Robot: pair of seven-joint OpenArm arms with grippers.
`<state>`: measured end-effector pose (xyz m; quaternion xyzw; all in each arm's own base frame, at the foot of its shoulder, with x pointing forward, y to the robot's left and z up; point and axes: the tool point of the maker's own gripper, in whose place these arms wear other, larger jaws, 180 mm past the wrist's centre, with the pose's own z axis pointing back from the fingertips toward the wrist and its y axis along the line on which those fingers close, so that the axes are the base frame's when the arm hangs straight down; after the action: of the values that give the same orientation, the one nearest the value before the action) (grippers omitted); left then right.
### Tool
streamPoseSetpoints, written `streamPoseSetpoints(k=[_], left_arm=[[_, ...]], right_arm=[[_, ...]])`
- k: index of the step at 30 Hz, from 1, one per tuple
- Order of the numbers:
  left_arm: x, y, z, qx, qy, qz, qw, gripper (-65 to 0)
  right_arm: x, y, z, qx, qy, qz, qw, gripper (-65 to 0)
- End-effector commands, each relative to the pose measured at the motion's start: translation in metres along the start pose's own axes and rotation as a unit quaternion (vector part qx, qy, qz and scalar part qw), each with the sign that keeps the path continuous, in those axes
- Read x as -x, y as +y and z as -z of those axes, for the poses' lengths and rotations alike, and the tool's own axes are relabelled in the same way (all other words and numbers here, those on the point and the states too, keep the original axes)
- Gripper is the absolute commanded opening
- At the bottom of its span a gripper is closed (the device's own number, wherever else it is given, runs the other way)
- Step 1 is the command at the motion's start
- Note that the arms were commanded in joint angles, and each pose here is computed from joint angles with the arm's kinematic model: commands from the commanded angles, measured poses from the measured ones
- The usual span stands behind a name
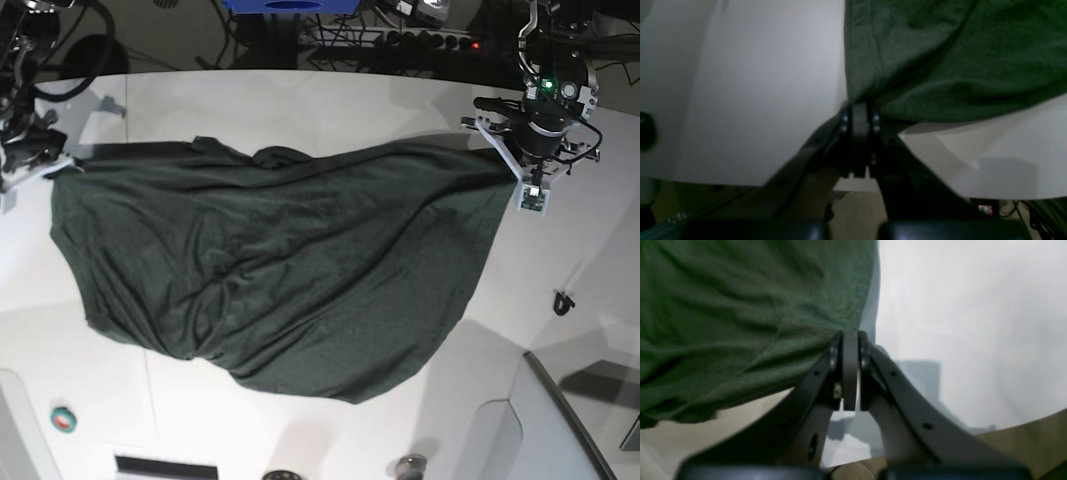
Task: Layout the t-shirt on the table in an organized manner, then fold the t-shirt properly
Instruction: 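Regrasp the shirt corner with the right gripper and pull it outward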
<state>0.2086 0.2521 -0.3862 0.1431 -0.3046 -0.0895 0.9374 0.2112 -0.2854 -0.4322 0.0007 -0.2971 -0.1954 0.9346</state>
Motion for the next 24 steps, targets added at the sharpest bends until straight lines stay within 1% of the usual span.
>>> streamPoseSetpoints(k=[1, 4, 7, 9, 11, 14, 17, 20, 21, 22, 24], left_arm=[[-0.009, 0.006, -0.002, -0.008, -0.016, 0.003, 1.000, -65.0], [-0.009, 0.007, -0.003, -0.010, -0.016, 0.004, 1.000, -65.0], [-0.009, 0.006, -0.003, -0.008, -0.016, 0.002, 1.000, -65.0], [-0.008, 0.004, -0.002, -0.006, -0.016, 0.001, 1.000, -65.0], [-0.008, 0.002, -0.002, -0.007, -0.016, -0.003, 1.000, -65.0], [-0.008, 0.002, -0.002, -0.007, -0.016, -0.003, 1.000, -65.0], [-0.008, 0.002, -0.002, -0.006, -0.015, -0.002, 1.000, -65.0], [-0.009, 0.001, -0.003, -0.006, -0.017, -0.003, 1.000, -65.0], [-0.009, 0.001, -0.003, -0.006, -0.017, -0.003, 1.000, -65.0], [-0.008, 0.001, -0.003, -0.006, -0.016, -0.003, 1.000, -65.0], [-0.007, 0.003, -0.003, -0.008, -0.015, -0.003, 1.000, -65.0]], right_arm=[[-0.022, -0.001, -0.008, 0.002, -0.033, -0.010, 0.9994, -64.4], [-0.044, 0.008, -0.020, 0.000, -0.057, -0.022, 0.9981, -64.4], [-0.064, 0.019, -0.024, -0.009, -0.061, -0.030, 0.9977, -64.4], [-0.082, 0.031, -0.022, -0.022, -0.065, -0.025, 0.9973, -64.4], [-0.093, 0.055, -0.012, -0.045, -0.054, -0.028, 0.9971, -64.4], [-0.110, 0.086, 0.006, -0.061, -0.043, 0.000, 0.9972, -64.4], [-0.117, 0.125, 0.034, -0.086, -0.009, 0.004, 0.9962, -64.4], [-0.129, 0.158, 0.065, -0.107, -0.004, -0.001, 0.9942, -63.3], [-0.132, 0.167, 0.070, -0.112, -0.004, -0.009, 0.9937, -62.4], [-0.130, 0.174, 0.075, -0.113, 0.004, -0.024, 0.9933, -59.9], [-0.125, 0.185, 0.073, -0.118, 0.019, -0.050, 0.9916, -50.0]])
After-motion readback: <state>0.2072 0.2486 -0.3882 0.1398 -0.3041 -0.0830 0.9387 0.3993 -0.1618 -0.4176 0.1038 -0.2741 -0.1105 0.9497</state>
